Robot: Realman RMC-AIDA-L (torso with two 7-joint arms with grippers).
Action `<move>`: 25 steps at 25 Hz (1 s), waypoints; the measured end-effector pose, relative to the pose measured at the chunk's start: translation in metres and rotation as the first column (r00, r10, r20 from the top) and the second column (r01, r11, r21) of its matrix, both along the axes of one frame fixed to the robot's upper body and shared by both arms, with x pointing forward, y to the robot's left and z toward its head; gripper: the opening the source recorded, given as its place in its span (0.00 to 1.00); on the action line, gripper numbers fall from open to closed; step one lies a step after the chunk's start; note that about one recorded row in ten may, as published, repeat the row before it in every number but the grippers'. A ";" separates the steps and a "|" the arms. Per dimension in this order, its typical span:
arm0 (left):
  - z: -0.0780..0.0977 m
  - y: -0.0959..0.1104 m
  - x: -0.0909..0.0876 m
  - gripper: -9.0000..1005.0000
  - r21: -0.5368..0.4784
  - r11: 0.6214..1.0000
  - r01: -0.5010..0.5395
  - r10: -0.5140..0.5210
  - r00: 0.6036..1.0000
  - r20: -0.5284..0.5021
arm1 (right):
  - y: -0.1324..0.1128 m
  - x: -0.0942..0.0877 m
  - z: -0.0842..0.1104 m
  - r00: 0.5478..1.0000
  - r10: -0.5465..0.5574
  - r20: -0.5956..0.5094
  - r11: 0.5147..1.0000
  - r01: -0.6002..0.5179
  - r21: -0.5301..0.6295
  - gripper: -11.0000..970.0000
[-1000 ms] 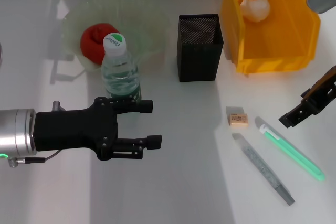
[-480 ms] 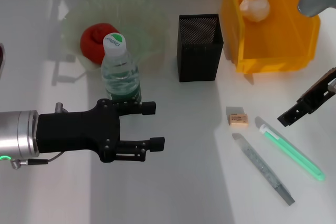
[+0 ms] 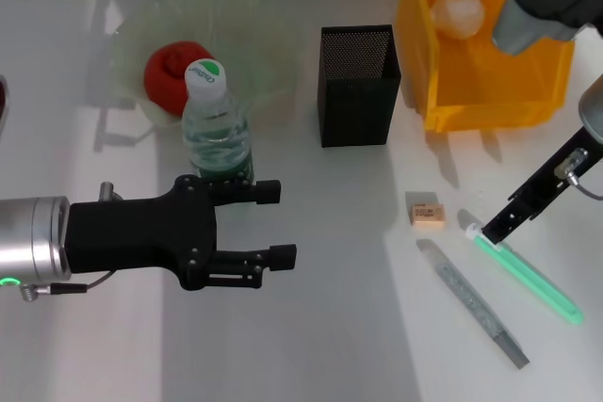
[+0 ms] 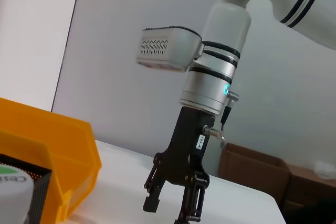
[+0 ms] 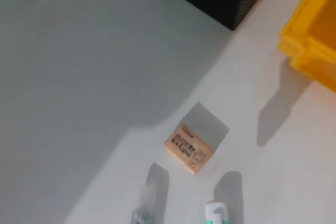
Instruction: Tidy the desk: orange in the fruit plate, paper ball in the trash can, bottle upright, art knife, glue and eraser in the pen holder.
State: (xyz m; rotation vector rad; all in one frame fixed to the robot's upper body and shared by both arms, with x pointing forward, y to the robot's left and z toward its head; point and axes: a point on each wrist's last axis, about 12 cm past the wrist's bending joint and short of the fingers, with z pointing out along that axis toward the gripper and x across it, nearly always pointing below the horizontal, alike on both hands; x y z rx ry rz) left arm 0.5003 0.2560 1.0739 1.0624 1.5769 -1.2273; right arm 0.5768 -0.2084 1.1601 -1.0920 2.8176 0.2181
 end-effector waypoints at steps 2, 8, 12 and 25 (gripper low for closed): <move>0.000 0.000 0.000 0.82 0.001 1.000 -0.001 0.001 1.000 0.001 | 0.003 -0.001 -0.002 1.000 0.014 0.002 1.000 -0.014 -0.009 0.87; -0.001 0.000 -0.001 0.82 0.003 1.000 -0.007 0.007 1.000 0.000 | 0.017 -0.005 -0.013 0.998 0.056 0.008 0.998 -0.056 -0.041 0.86; -0.002 0.001 0.000 0.82 0.006 1.000 -0.011 0.011 1.000 0.001 | 0.024 -0.008 -0.019 0.997 0.075 0.013 0.995 -0.074 -0.065 0.86; -0.003 0.000 0.000 0.82 0.008 1.000 -0.017 0.017 1.000 -0.002 | 0.027 -0.008 -0.025 0.997 0.056 0.043 0.996 -0.053 -0.065 0.56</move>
